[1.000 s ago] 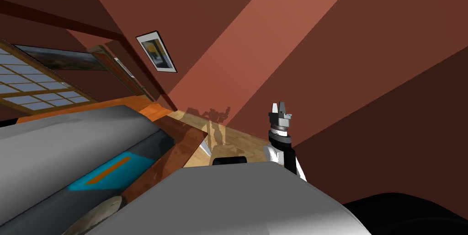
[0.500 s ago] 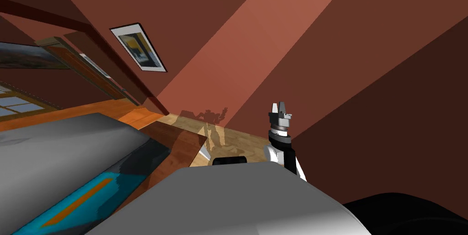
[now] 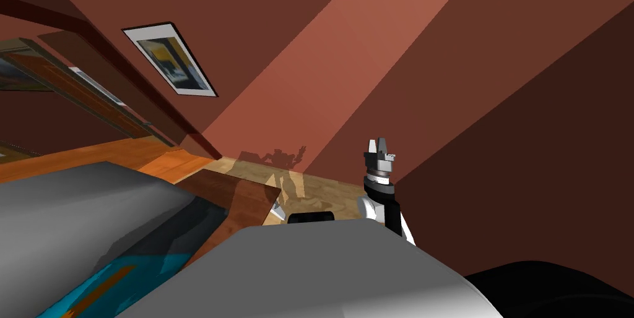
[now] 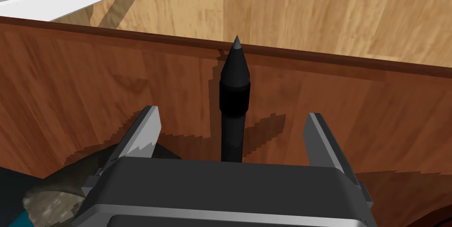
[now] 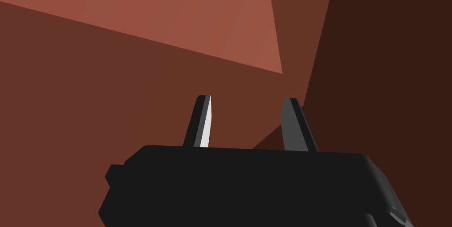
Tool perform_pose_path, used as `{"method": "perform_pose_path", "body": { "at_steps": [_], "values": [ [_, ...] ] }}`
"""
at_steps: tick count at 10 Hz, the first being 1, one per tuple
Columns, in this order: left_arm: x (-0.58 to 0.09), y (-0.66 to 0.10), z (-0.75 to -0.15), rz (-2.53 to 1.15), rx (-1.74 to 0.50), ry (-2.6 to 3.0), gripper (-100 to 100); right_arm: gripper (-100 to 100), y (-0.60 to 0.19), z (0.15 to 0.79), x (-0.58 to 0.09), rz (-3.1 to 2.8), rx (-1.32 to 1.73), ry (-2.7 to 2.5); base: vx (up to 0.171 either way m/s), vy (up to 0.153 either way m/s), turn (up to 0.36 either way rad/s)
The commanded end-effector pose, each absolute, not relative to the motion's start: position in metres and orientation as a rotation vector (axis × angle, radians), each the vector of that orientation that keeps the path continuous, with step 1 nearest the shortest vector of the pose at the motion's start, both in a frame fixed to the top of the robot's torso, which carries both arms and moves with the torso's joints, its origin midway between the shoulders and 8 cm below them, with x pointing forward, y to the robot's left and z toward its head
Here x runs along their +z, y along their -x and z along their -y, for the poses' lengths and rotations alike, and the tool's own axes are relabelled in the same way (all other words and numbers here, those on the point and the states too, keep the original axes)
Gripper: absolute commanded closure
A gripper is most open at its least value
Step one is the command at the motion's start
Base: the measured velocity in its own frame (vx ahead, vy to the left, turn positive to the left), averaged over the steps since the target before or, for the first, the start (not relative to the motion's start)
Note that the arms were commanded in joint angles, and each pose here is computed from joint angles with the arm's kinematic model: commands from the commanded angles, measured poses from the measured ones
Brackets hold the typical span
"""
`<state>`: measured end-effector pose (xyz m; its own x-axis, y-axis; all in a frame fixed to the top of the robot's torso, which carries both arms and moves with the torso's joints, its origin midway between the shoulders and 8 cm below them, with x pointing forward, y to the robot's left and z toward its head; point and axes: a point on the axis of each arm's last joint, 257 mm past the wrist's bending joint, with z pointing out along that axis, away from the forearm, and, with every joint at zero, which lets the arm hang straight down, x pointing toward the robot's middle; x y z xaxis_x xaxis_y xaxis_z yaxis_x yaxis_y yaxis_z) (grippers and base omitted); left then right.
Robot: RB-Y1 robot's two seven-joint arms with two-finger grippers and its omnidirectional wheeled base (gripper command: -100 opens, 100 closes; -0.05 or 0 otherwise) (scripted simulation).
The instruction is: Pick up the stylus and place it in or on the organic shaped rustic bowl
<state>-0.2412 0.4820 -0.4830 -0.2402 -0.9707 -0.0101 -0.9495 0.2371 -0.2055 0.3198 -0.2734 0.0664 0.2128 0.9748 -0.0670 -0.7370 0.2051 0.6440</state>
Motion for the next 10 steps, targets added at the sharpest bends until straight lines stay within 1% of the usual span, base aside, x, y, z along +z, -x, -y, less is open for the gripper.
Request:
{"method": "perform_pose_path", "body": {
  "at_steps": [1, 2, 3, 5, 6, 7, 8, 10],
  "values": [
    [-0.483, 0.241, -0.482, -2.361, -0.236, 1.846, 0, 0, -0.32, 0.273, 0.066, -0.527, 1.273, -0.544, 0.003, 0.007, 0.004],
    [-0.491, 0.232, -0.484, -2.324, -0.231, 1.887, -100, 0, -0.32, 0.273, 0.066, -0.527, 1.273, -0.544, -0.096, -0.041, -0.265],
    [-0.495, 0.226, -0.485, -2.298, -0.228, 1.915, -100, 0, -0.32, 0.273, 0.066, -0.526, 1.273, -0.544, -0.189, -0.096, -0.309],
    [-0.502, 0.217, -0.487, -2.259, -0.224, 1.955, -100, 0, -0.32, 0.273, 0.066, -0.526, 1.273, -0.544, -0.168, -0.058, -0.198],
    [-0.505, 0.214, -0.487, -2.246, -0.223, 1.969, -100, 0, -0.32, 0.273, 0.066, -0.526, 1.273, -0.544, -0.121, -0.045, -0.195],
    [-0.503, 0.216, -0.487, -2.257, -0.225, 1.956, -100, 0, -0.32, 0.273, 0.066, -0.526, 1.273, -0.544, -0.042, -0.017, -0.026],
    [-0.503, 0.216, -0.487, -2.254, -0.223, 1.961, 100, 0, -0.32, 0.273, 0.066, -0.527, 1.273, -0.544, -0.01, -0.003, 0.007],
    [-0.503, 0.217, -0.487, -2.255, -0.222, 1.961, 100, 0, -0.32, 0.273, 0.066, -0.527, 1.273, -0.544, -0.003, -0.001, 0.001]
  ]
}}
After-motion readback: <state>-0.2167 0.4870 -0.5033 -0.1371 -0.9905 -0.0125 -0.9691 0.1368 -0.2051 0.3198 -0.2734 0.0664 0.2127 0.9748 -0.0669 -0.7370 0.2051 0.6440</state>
